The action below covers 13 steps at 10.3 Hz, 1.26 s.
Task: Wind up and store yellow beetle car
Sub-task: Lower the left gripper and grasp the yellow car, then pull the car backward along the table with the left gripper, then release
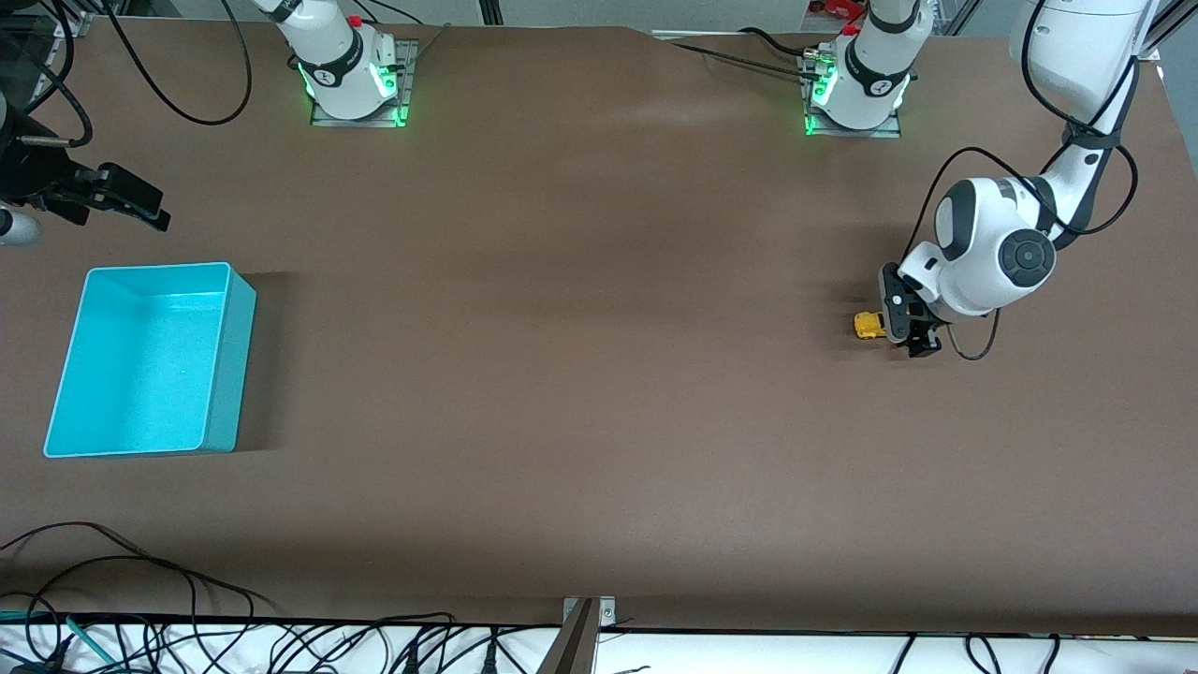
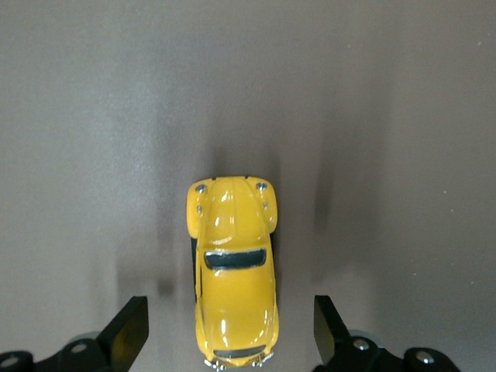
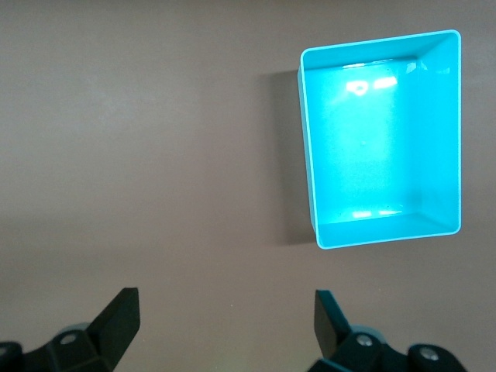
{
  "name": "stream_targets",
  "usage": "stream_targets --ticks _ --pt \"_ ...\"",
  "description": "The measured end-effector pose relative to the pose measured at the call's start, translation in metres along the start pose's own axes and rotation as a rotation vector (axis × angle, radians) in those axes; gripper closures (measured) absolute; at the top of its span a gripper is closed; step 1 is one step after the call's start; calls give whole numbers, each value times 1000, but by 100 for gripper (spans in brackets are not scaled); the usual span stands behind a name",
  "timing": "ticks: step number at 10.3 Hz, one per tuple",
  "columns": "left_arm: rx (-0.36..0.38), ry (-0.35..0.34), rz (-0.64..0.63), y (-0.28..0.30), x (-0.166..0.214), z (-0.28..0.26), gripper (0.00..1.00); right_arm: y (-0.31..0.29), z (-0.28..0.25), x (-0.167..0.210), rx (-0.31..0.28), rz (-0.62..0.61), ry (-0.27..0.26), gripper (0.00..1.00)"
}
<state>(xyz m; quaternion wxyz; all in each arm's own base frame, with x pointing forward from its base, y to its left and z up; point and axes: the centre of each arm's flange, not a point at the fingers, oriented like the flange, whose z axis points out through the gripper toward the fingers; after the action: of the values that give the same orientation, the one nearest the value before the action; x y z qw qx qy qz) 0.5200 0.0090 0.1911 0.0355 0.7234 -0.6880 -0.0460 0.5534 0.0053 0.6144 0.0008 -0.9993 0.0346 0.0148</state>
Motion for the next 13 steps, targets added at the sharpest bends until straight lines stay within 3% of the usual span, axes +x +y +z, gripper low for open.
stream_targets --ticks 2,4,13 --pt "-1 -1 66 0 6 1 37 0 0 0 0 0 0 0" --pt "2 -1 78 0 6 -1 56 0 0 0 0 0 0 0" --pt "2 -7 60 -1 -10 0 56 0 0 0 0 1 0 0"
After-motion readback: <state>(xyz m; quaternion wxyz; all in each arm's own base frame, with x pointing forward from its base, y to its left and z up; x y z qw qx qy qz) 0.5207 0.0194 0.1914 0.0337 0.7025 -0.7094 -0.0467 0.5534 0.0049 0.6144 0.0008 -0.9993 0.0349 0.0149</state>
